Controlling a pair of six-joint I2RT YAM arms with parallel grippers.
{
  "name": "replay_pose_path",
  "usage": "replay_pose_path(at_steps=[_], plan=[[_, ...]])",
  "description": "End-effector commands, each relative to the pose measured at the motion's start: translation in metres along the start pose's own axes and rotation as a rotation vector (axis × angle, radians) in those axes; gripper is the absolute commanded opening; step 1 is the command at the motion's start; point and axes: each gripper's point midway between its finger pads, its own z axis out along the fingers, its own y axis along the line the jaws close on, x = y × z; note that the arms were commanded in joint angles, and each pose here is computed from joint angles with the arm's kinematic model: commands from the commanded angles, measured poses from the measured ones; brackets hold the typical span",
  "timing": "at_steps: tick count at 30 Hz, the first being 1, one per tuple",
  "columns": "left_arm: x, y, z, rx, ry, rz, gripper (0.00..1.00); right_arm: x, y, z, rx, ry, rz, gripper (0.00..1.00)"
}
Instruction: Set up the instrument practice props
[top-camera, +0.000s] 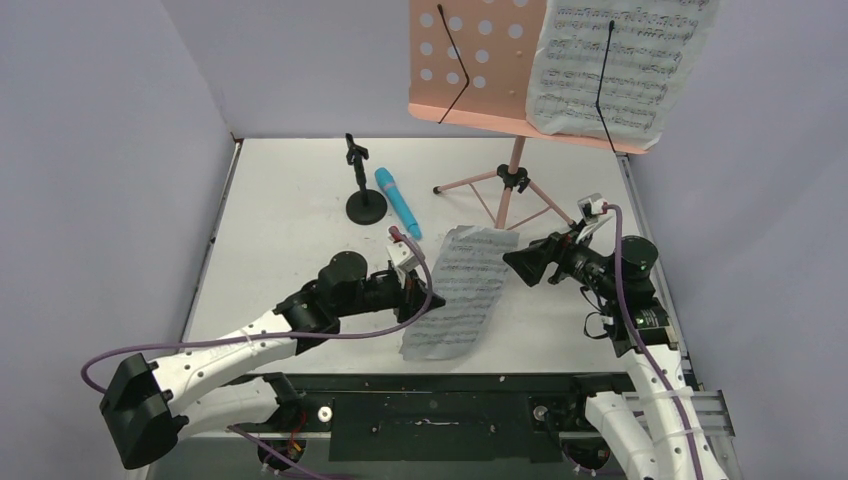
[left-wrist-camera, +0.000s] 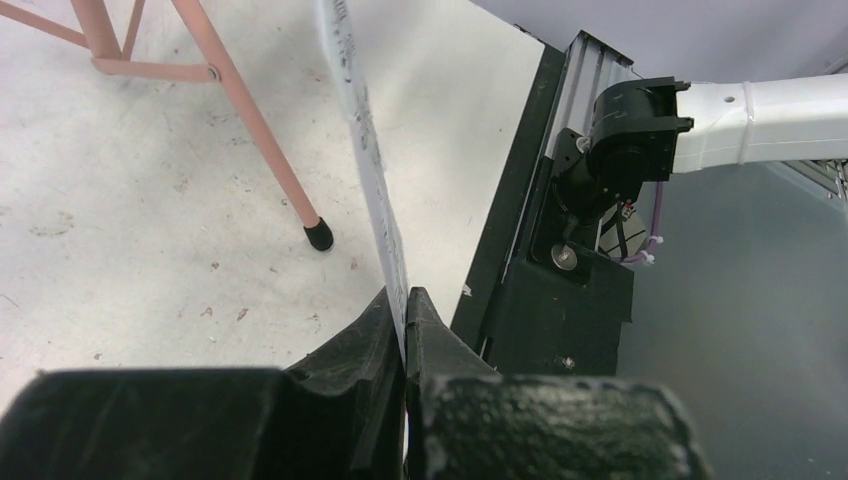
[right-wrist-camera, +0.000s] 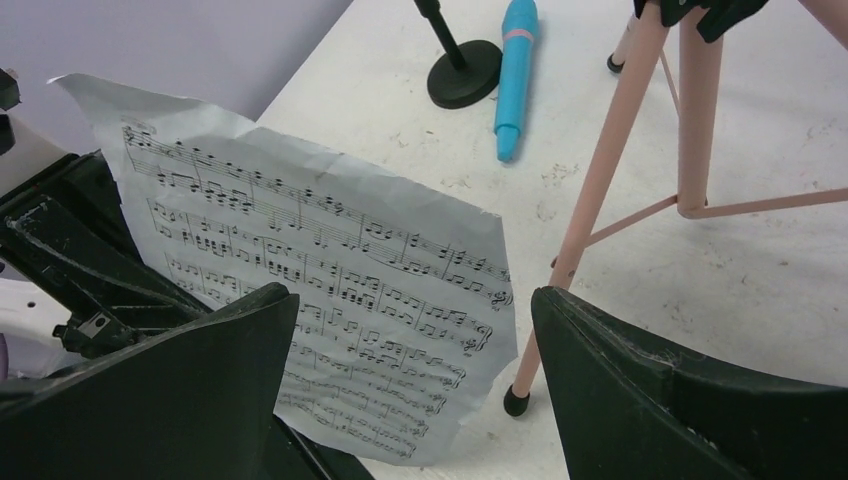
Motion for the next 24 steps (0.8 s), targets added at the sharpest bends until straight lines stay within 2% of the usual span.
replay_pose_path(at_steps=[1, 8, 16, 20, 24], plan=[[-0.026, -0.012, -0.012, 0.023, -0.085, 0.073, 0.00, -0.031, 0.027, -0.006, -0.090, -0.084, -0.108, 0.90], [-0.054, -0.012, -0.035, -0.034, -0.251, 0.049, 0.00, -0.020, 0.032, -0.002, -0.160, -0.109, -0.032, 0.90], [-0.094, -0.045, -0.074, 0.075, -0.501, 0.016, 0.00, -0.017, 0.056, -0.005, -0.324, -0.156, -0.006, 0.90], [-0.106, -0.063, -0.088, 0.155, -0.567, 0.013, 0.00, -0.016, 0.071, -0.005, -0.396, -0.156, -0.021, 0.90], [-0.115, -0.077, -0.094, 0.214, -0.569, 0.020, 0.00, -0.009, 0.092, -0.001, -0.478, -0.126, -0.030, 0.90]])
